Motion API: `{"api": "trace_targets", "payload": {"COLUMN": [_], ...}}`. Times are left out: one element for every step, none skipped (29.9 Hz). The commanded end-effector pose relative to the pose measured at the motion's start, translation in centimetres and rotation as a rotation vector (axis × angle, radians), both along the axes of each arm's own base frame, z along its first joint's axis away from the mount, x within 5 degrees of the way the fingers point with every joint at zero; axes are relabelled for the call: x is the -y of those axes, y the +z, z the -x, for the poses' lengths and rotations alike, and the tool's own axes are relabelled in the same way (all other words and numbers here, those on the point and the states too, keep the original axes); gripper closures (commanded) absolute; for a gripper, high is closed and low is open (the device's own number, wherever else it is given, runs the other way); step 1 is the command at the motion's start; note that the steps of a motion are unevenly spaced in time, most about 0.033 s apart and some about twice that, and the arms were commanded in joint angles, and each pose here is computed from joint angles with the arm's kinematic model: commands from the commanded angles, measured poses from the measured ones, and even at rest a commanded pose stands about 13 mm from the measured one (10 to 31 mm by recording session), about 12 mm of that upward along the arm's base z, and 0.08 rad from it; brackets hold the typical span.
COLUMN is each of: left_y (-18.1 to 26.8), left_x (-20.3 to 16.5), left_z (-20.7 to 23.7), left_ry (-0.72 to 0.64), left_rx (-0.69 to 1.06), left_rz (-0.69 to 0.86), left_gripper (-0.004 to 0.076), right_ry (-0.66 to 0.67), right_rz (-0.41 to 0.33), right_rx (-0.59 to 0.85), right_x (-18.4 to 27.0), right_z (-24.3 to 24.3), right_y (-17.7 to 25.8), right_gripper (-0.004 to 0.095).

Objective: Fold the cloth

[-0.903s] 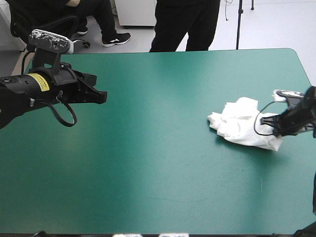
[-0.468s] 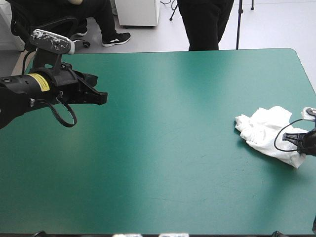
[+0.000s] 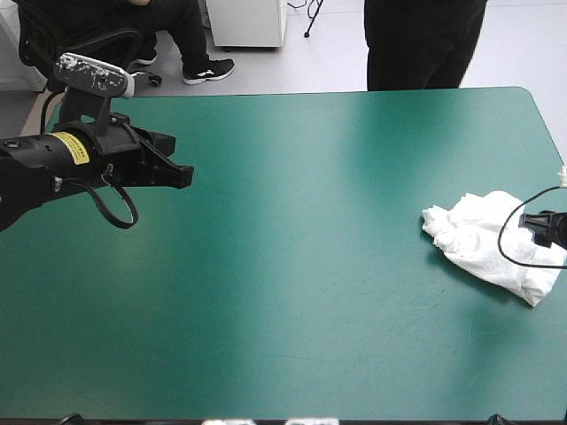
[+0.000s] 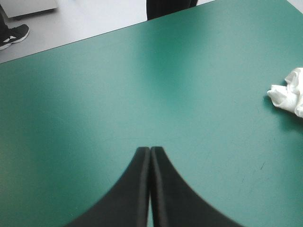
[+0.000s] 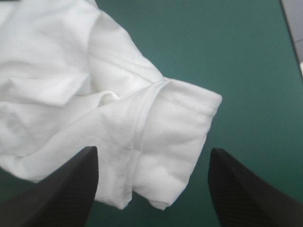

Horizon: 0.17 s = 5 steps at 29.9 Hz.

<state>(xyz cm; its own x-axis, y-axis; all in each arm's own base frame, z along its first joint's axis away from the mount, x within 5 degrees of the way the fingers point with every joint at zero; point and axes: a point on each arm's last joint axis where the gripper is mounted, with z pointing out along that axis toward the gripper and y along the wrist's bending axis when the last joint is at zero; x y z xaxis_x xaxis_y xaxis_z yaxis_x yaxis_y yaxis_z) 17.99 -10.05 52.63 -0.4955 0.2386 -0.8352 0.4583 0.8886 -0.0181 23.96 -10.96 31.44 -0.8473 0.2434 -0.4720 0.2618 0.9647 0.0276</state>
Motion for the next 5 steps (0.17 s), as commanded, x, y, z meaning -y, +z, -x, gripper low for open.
{"api": "trace_targets", "payload": {"left_y": [0.8,0.9,0.9,0.9,1.0], "left_x": [-0.7,-0.7,-0.8,-0.8,-0.9], "left_z": [1.4,1.6,1.7,1.7,1.8], "left_ry": [-0.008,-0.008,-0.008,-0.008,-0.008], "left_rx": [0.009,0.013,0.014,0.016,0.018], "left_rz": [0.014,0.016,0.017,0.018,0.019], "left_gripper": [0.0733,0.0733,0.0733,0.0733,0.0733], "right_ry": [0.063,0.096,0.126,0.168,0.212], "right_rz": [0.055,0.063,0.064,0.062,0.052], "right_rx": [0.150,0.172,0.191,0.219,0.246], "right_x": [-2.4,-3.4,-4.2,-5.4,-6.6], "right_z": [1.7,2.2,2.7,3.3,3.9], "right_y": [5.7,7.0,7.9,9.0,9.9], "right_gripper": [0.0305,0.0319,0.0335,0.0353,0.0369]}}
